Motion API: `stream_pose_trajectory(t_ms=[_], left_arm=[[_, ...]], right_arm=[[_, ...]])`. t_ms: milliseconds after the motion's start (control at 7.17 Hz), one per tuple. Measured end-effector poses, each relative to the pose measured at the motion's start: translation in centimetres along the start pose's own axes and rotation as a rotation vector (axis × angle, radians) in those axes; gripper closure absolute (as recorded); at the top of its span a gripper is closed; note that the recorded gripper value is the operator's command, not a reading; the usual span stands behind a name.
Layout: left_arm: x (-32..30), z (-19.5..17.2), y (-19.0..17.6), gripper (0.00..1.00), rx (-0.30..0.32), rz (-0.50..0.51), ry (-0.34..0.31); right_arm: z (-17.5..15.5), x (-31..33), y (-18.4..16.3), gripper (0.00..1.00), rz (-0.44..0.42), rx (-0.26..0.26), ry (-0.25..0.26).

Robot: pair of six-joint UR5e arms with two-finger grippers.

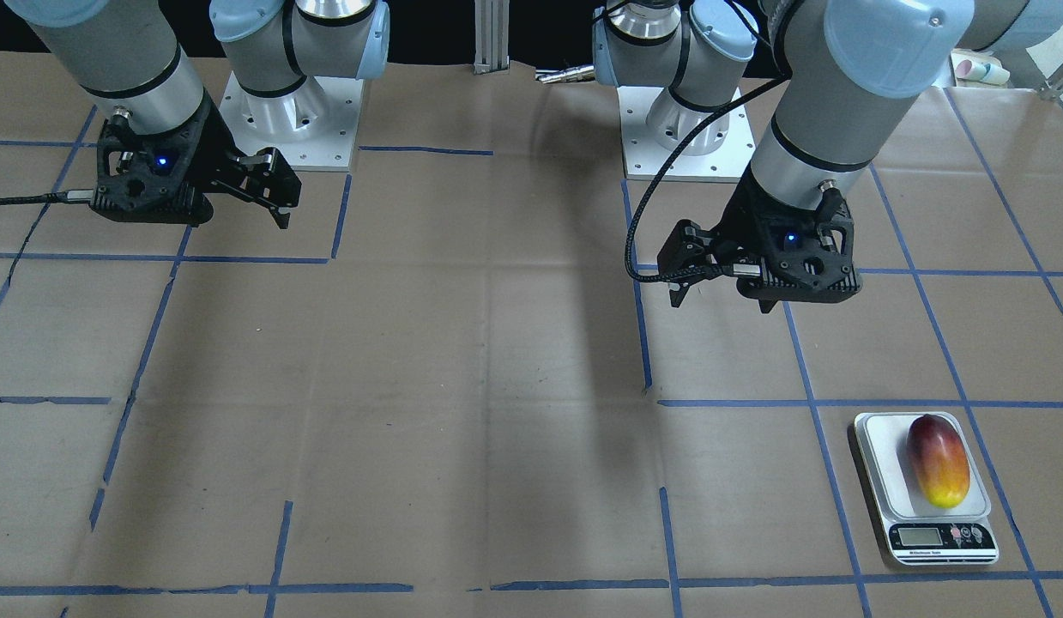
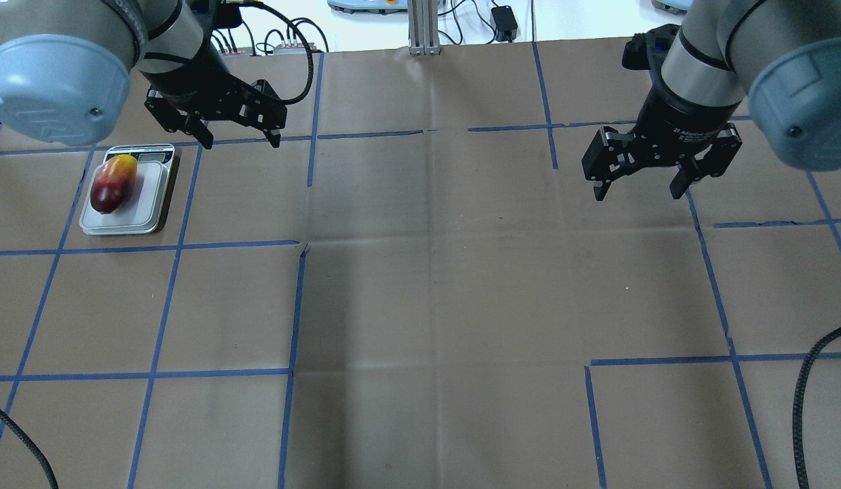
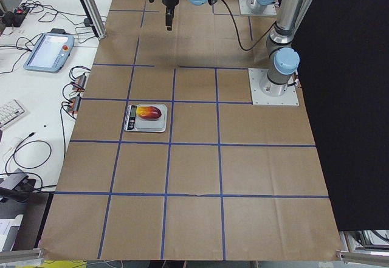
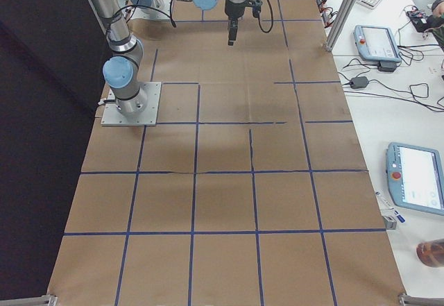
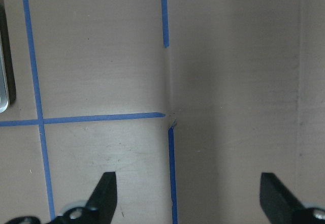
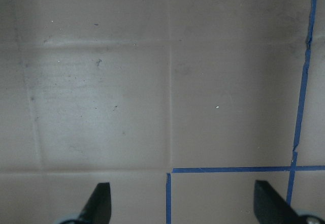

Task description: Weigh mango

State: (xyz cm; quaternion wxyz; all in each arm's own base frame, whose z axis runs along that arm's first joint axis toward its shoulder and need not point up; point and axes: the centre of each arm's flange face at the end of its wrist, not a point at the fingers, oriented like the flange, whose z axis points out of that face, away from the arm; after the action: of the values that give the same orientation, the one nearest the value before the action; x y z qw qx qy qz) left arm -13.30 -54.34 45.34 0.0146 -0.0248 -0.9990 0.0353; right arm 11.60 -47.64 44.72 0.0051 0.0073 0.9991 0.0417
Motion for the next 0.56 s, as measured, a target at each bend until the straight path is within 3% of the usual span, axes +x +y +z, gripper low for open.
stream_pose_trajectory(t_ms=[558], left_arm=[[-0.1,1.1,2.4,0.0,-0.02,-0.004,0.003]], right_arm=[[0.0,0.0,0.0,0.0,0.0,0.0,0.0]])
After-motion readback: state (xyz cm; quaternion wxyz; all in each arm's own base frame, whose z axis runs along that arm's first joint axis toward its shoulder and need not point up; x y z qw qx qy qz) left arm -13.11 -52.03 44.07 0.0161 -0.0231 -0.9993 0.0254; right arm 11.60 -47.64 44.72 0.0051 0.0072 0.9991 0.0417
